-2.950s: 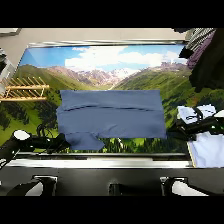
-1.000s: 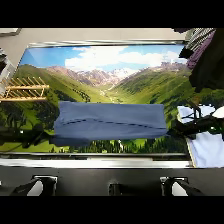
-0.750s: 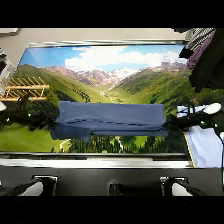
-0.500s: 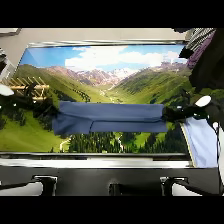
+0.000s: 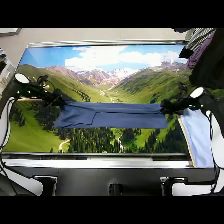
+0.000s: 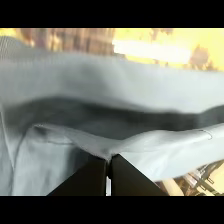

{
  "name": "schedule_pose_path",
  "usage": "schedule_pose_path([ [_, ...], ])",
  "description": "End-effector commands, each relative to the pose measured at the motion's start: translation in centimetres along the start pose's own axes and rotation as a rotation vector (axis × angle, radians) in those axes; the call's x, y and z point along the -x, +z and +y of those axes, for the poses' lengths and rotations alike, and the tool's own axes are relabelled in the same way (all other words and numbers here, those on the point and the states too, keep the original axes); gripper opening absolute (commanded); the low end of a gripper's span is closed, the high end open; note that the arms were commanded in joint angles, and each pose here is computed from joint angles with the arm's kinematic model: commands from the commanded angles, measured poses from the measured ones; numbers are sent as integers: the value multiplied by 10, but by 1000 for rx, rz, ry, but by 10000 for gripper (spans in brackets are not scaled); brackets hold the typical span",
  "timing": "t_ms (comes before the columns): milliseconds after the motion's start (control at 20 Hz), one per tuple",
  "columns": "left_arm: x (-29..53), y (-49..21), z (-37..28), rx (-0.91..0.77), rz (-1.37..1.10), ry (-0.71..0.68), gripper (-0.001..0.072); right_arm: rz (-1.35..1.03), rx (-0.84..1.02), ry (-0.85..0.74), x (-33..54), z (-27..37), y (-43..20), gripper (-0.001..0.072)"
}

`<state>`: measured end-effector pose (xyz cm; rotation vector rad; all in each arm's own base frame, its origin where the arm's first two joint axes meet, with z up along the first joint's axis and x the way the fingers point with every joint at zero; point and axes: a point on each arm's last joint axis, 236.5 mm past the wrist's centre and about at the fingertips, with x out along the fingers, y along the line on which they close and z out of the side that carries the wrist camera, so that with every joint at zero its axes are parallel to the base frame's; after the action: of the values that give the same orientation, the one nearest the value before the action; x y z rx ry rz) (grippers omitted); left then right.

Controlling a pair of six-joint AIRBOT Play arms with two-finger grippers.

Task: Fold the clothes and pants, and hang the long-sleeved shirts on hangers.

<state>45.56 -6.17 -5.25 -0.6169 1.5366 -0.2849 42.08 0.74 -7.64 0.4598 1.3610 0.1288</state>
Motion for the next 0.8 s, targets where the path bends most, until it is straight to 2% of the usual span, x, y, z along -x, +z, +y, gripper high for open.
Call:
schedule_pose_path([
  [0,-18,6,7,4,25,4,69,26,-39,4,-14,-5,-1,182],
  [50,-15,10,9,-1,8,18,167,29,-60,5,-10,-5,-1,294],
  [100,-9,15,12,-14,-9,41,216,38,-65,12,-1,-5,-1,405],
  [150,2,22,15,-36,-39,76,320,44,-65,19,14,-6,1,483],
  [200,16,30,16,-60,-78,113,377,31,-60,24,31,-12,6,548],
  [300,51,43,11,-112,-153,177,409,11,-96,47,54,-29,11,560],
  [350,68,46,4,-131,-186,198,469,16,-128,80,57,-35,9,605],
  [400,82,47,-3,-142,-215,212,534,32,-150,130,57,-36,6,618],
  [550,118,44,-19,-195,-291,279,538,118,-163,226,36,-30,-8,654],
  [750,139,28,-31,-230,-307,337,538,137,-186,256,6,-27,-8,654],
])
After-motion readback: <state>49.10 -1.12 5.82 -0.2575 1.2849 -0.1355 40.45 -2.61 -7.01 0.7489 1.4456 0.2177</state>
